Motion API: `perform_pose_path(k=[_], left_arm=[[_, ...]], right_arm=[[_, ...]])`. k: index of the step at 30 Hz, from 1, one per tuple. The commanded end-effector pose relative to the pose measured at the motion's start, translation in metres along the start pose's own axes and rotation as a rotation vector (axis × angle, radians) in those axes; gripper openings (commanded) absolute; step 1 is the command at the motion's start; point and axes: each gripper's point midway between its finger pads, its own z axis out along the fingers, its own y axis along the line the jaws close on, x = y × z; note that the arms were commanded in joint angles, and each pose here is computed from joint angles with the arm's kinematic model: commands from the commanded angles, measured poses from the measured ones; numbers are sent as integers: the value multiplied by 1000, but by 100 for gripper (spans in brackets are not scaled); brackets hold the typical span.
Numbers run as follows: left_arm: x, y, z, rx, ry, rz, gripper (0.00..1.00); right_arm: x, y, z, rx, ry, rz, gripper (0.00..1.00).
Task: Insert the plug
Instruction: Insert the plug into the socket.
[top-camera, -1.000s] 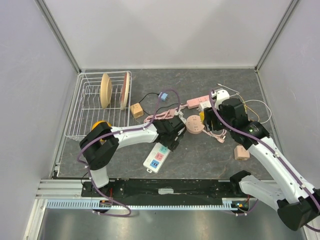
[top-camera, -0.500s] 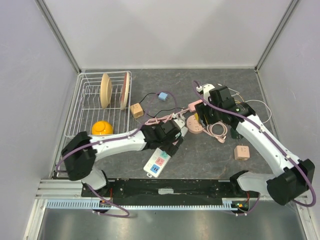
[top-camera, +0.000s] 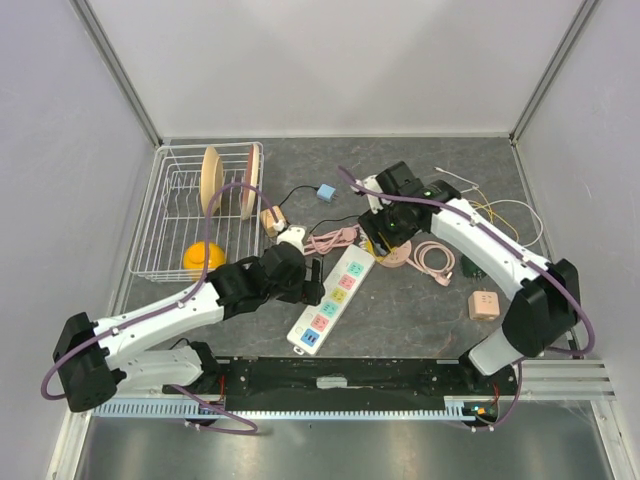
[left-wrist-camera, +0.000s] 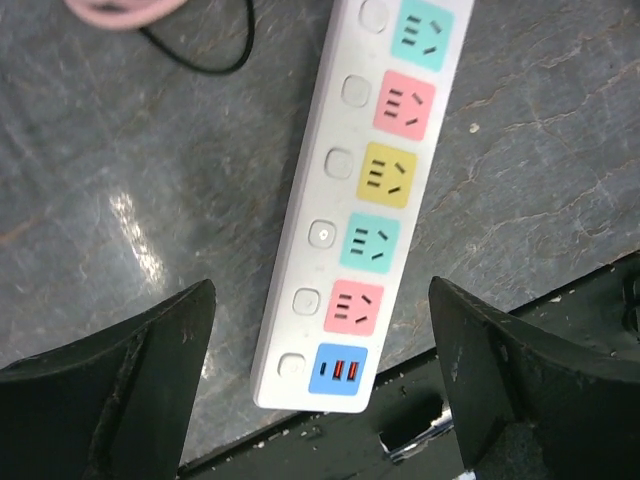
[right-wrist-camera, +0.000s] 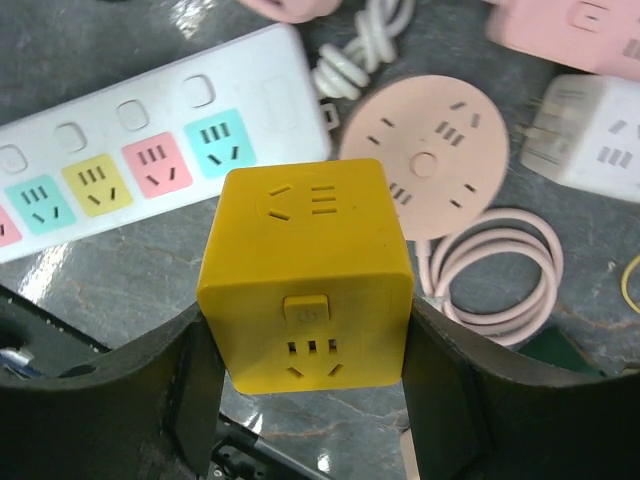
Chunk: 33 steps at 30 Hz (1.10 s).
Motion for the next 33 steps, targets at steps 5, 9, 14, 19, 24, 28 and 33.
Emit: perform_pose_path(k=[5,9,14,19,24,28,33], left_arm=[[36,7,-1,-14,103,-219,91],[41,9,-2,-12,112,-226,90],[48,15,-2,-21,114,-237,90],[55,19,-3,-25,121,-252,90],[55,17,-6,-5,118,-253,90],[54,16,-7,4,115,-246,90],[53,14,-8,10,118,-228,90]], right_arm=[[-14,32,10,-43,84,-155,0],[-18,39,14,-55,105,-177,0],[-14,51,22,-73,159,-225,0],[-11,62,27,-85,179,-255,0],[-13,69,34,-91,172,-261,0],[-13,68,38,-82,166,-265,0],[-7,65,47,-75,175,-278,0]])
